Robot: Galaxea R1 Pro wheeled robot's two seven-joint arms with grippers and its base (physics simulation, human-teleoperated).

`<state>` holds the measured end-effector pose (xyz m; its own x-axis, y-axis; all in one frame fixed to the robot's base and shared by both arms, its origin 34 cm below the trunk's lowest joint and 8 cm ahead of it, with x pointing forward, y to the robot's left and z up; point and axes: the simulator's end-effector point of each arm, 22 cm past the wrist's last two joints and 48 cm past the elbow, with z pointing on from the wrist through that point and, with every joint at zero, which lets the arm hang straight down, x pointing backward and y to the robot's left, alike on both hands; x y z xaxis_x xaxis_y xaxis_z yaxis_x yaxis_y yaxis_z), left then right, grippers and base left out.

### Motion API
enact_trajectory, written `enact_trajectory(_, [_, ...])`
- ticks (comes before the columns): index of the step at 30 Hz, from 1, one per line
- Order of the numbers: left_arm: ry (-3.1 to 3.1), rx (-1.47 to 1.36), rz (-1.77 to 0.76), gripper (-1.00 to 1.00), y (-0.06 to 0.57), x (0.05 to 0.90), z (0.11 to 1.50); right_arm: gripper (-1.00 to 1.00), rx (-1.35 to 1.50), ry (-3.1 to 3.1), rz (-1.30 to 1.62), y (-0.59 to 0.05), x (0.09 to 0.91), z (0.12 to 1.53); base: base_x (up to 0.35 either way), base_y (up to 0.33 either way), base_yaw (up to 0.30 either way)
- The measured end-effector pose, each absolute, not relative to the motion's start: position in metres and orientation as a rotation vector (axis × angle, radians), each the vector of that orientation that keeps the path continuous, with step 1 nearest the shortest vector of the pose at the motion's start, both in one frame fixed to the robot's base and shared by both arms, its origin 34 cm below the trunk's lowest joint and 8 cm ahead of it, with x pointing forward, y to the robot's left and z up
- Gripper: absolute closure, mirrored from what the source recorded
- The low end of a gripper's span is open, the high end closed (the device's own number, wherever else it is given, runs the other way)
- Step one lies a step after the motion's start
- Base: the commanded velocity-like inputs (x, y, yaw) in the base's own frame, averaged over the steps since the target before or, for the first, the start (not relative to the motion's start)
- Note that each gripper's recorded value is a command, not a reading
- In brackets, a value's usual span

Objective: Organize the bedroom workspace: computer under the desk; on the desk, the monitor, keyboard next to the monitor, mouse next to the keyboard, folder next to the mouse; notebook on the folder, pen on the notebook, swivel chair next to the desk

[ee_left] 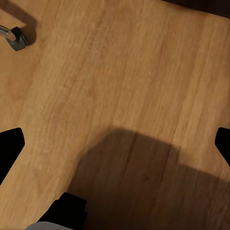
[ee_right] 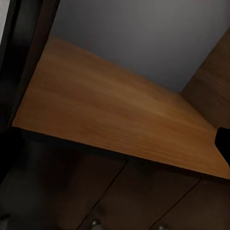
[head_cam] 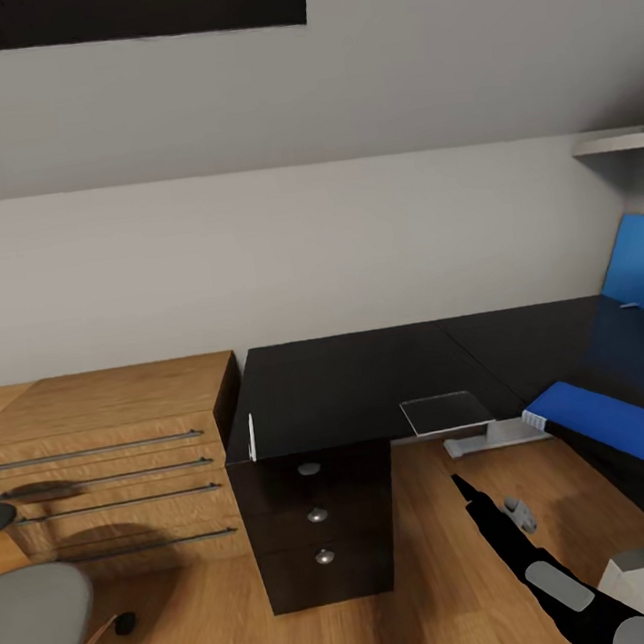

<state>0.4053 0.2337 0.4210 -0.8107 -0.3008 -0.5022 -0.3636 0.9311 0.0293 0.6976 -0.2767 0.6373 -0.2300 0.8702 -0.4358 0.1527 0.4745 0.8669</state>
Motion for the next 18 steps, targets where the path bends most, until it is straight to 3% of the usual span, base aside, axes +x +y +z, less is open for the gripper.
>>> enact_trajectory(6, [2.575,-0.472,0.160,-1.00,0.232,0.408,0.422,-1.00,0.865,1.667,0.895,-0.271,0.700,0.646,0.000,0.000,0.000])
enact_trajectory(13, [2.576,-0.459,0.158,-1.00,0.231,0.408,0.422,-1.00,0.770,1.640,1.184,-0.213,0.709,0.695,0.000,0.000,0.000])
enact_trajectory(18, [2.577,-0.420,0.161,-1.00,0.228,0.409,0.423,-1.00,0.780,1.630,1.283,-0.213,0.713,0.714,0.000,0.000,0.000])
